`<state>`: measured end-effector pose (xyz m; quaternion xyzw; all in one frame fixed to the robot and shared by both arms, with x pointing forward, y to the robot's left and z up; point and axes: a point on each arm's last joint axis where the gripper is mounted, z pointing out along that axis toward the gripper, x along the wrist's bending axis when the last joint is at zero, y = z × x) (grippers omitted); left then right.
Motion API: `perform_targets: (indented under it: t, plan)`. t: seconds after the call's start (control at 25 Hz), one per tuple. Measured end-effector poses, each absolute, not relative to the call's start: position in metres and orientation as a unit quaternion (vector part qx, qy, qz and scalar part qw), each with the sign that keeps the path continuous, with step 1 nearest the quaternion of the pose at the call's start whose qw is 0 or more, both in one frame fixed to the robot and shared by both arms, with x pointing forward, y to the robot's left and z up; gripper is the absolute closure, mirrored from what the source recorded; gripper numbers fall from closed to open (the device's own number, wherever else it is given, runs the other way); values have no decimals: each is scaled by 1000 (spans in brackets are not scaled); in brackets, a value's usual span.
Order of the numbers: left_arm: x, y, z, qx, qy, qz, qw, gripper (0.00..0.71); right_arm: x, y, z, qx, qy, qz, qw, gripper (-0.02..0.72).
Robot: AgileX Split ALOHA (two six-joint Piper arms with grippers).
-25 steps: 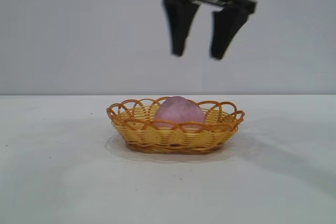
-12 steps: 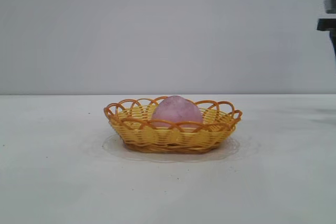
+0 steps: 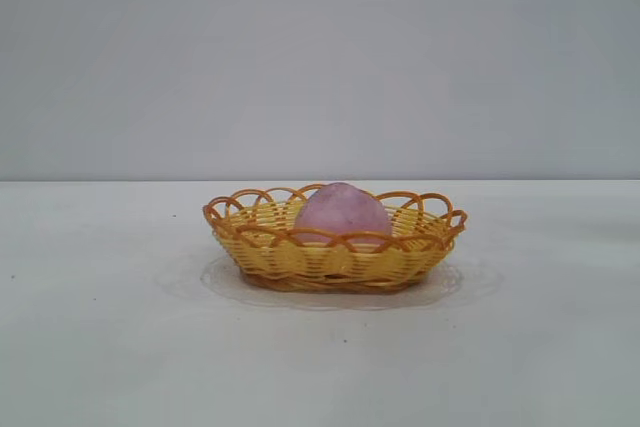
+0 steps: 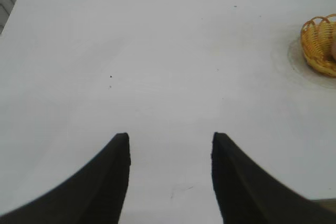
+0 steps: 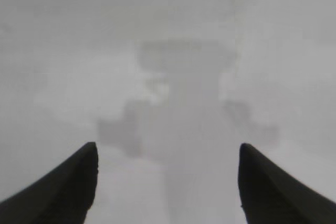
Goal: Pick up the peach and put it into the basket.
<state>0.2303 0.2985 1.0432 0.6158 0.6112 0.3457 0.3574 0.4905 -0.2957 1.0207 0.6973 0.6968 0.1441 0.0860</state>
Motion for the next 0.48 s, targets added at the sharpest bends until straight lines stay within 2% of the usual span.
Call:
perform_targets:
  t: [0.24, 0.36, 0.48]
  plan:
    - [230, 298, 1043, 616, 611, 346, 357, 403, 387, -289, 1049, 669, 717, 169, 100, 224]
    - [230, 298, 1043, 616, 611, 346, 357, 403, 346, -288, 1051, 662, 717, 186, 116, 224]
    - [230, 298, 1043, 616, 611, 346, 357, 403, 311, -288, 1048, 653, 708, 222, 152, 224]
